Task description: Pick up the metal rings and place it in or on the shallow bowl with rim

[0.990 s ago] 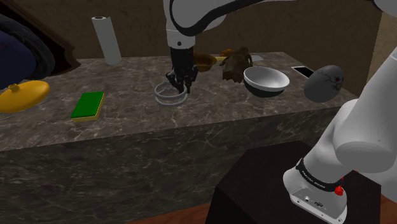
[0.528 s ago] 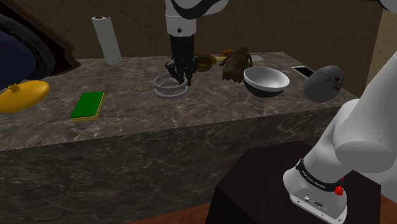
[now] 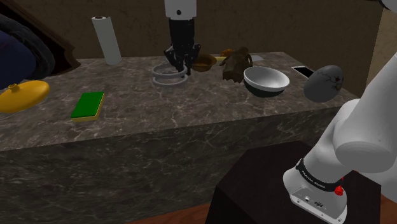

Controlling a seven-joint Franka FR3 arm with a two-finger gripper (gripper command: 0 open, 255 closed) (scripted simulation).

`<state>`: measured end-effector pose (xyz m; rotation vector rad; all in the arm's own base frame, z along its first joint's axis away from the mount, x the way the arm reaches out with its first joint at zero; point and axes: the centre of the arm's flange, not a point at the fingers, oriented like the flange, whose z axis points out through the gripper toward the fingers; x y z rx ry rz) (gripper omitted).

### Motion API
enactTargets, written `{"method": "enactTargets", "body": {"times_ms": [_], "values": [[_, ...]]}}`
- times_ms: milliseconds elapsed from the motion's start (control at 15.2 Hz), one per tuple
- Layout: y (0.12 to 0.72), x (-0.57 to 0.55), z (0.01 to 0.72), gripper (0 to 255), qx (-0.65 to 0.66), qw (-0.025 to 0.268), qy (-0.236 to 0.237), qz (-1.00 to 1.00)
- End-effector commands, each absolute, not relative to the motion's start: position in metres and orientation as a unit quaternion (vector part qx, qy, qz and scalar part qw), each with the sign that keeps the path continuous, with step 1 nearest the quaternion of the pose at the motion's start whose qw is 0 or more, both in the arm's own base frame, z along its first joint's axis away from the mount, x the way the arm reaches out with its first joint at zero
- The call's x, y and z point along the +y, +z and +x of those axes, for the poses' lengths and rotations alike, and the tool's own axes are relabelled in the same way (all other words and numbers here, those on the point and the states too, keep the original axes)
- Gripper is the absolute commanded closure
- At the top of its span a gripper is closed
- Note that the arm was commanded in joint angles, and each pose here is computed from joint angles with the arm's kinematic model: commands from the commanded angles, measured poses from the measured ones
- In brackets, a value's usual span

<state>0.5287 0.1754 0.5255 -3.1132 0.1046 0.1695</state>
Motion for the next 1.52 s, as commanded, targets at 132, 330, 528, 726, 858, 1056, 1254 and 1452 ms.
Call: {"method": "enactTargets", "body": {"times_ms": [132,330,528,726,858,1056,1254,1452], "values": [[0.546,0.176,0.528,255,0.034,0.011,0.054,-0.998],[0.546,0.14,0.544,255,0.034,0.011,0.054,-0.998],[0.546,0.103,0.56,255,0.034,0.011,0.054,-0.998],[0.546,0.067,0.576,255,0.034,0.011,0.054,-0.998],[0.547,0.043,0.587,255,0.034,0.011,0.054,-0.998],[0.547,0.007,0.603,255,0.034,0.011,0.054,-0.998],[0.547,-0.029,0.619,255,0.034,0.011,0.054,-0.998],[0.547,-0.066,0.635,255,0.034,0.011,0.054,-0.998]]}}
